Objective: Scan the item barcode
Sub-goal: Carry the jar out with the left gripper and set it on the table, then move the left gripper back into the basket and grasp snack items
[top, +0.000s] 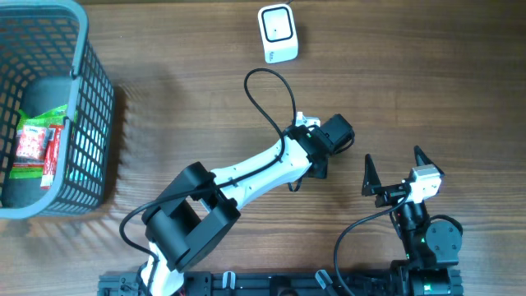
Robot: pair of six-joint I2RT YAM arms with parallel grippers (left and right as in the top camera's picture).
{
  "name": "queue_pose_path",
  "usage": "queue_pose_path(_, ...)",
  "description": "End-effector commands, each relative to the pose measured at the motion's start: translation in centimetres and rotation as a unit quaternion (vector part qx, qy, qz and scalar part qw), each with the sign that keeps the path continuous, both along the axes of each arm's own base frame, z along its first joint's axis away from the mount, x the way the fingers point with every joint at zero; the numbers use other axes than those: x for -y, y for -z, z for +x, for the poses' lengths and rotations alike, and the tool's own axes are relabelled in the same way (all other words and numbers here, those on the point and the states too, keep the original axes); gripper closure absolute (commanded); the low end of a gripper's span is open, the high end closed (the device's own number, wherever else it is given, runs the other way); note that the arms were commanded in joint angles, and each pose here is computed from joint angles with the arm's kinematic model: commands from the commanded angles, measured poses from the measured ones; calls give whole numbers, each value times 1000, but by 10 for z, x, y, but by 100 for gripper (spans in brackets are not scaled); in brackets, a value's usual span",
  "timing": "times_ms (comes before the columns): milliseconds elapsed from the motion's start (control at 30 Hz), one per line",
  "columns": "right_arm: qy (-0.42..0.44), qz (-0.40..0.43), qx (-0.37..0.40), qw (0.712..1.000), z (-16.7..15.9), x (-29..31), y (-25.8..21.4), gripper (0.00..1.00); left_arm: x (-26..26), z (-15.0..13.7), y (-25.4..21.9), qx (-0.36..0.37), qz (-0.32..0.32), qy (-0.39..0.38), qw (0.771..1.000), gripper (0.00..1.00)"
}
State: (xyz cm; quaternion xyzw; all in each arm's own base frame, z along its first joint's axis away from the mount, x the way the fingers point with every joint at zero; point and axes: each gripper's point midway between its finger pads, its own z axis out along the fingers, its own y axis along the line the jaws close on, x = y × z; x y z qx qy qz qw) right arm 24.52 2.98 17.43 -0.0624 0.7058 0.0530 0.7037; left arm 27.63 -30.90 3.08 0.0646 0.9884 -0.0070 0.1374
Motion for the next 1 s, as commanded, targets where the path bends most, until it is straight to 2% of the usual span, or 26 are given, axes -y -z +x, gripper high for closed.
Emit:
queue_pose_path(0, -6, -5, 4, 1000, 0, -1, -1, 0, 2, -2, -7, 0, -12, -1, 1000, 16)
queue_pose_path(167, -6, -5, 4, 1000, 0, -1, -1, 0, 0, 28, -44, 40, -36, 6, 999, 12)
queue_pose_path(300, -6, -5, 4, 1000, 0, -1, -1, 0, -19, 77, -117, 126, -57, 6, 990, 13)
queue_pose_path(433, -6, -5, 4, 1000, 0, -1, -1, 0, -75, 116, -202, 207, -57, -15, 977, 15)
queue_pose_path(533, -6, -5, 4, 1000, 0, -1, -1, 0, -159, 136, -271, 281, -20, -66, 957, 14)
queue_pose_path(667, -6, -5, 4, 1000, 0, -1, -1, 0, -289, 131, -335, 351, 21, -173, 920, 12)
queue_pose_path(733, -6, -5, 4, 1000, 0, -2, -1, 0, -343, 122, -347, 363, 39, -234, 901, 10)
queue_pose_path(833, -6, -5, 4, 1000, 0, -1, -1, 0, -430, 102, -350, 357, 91, -316, 875, 3)
queue_pose_path(967, -6, -5, 4, 1000, 0, -1, -1, 0, -510, 78, -326, 302, 154, -364, 868, 0)
